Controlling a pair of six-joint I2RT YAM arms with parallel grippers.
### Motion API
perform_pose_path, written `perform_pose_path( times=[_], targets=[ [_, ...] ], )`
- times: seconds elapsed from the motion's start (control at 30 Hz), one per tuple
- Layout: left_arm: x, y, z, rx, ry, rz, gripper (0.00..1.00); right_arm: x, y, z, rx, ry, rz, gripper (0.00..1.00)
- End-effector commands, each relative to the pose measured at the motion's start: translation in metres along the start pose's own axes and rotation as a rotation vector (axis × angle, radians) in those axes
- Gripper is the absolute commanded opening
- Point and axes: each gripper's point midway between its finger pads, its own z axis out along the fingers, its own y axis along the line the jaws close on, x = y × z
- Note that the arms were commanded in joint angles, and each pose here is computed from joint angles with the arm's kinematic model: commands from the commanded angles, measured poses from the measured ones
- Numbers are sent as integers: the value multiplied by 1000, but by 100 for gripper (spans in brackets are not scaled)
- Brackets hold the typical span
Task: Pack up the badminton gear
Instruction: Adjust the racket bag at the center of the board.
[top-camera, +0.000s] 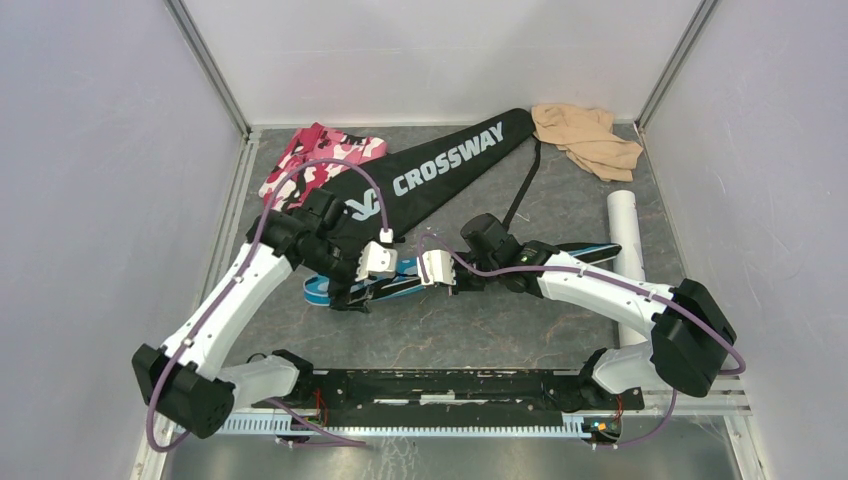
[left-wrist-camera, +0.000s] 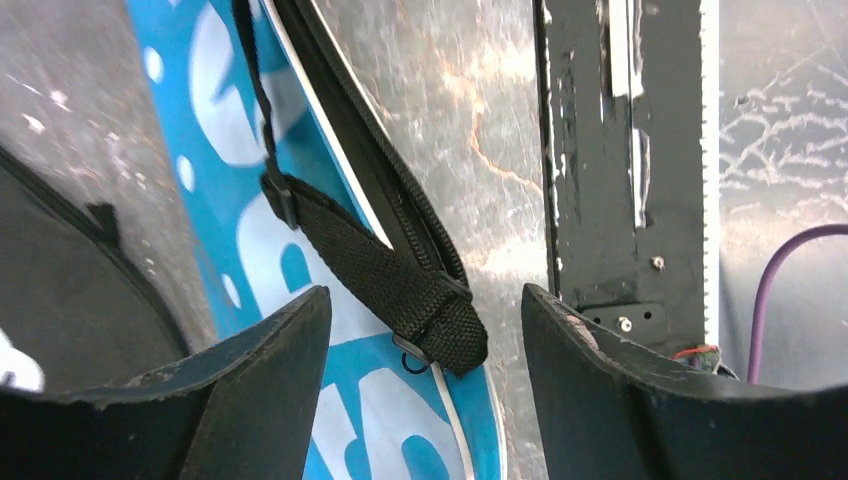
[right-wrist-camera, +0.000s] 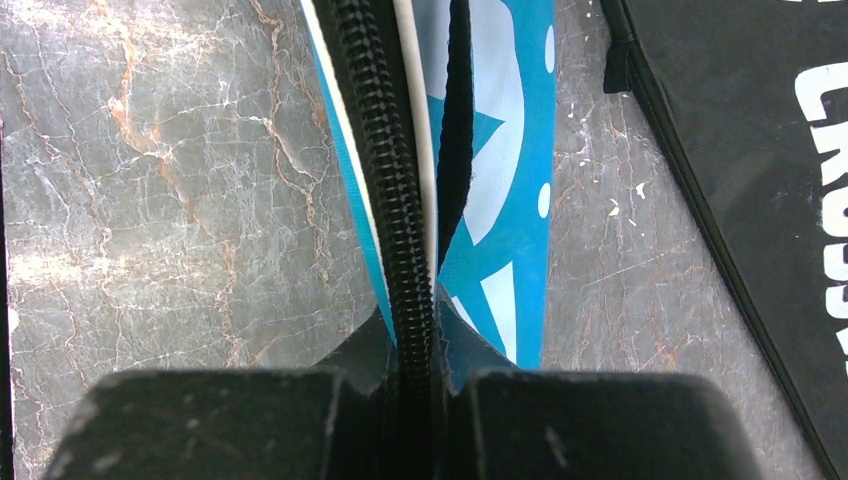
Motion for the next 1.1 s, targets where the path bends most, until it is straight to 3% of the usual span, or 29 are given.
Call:
perform_pose_path(
  times=[0.0, 0.17, 0.57, 0.87, 1.07],
  targets=[
    [-58, -2, -25, -60, -217, 93, 76, -18, -9, -6, 11, -55, -10, 0],
    [-78, -9, -32, -14, -287, 78, 76, -18, -9, -6, 7, -53, -11, 0],
    [-64, 4, 1, 46, -256, -56, 73, -18, -9, -7, 11, -52, -11, 0],
    [-52, -10, 20, 174, -250, -118, 73, -15, -8, -5, 5, -46, -9, 0],
    [-38, -16, 22, 202, -181, -128, 68, -13, -9, -5, 13, -36, -13, 0]
  ],
)
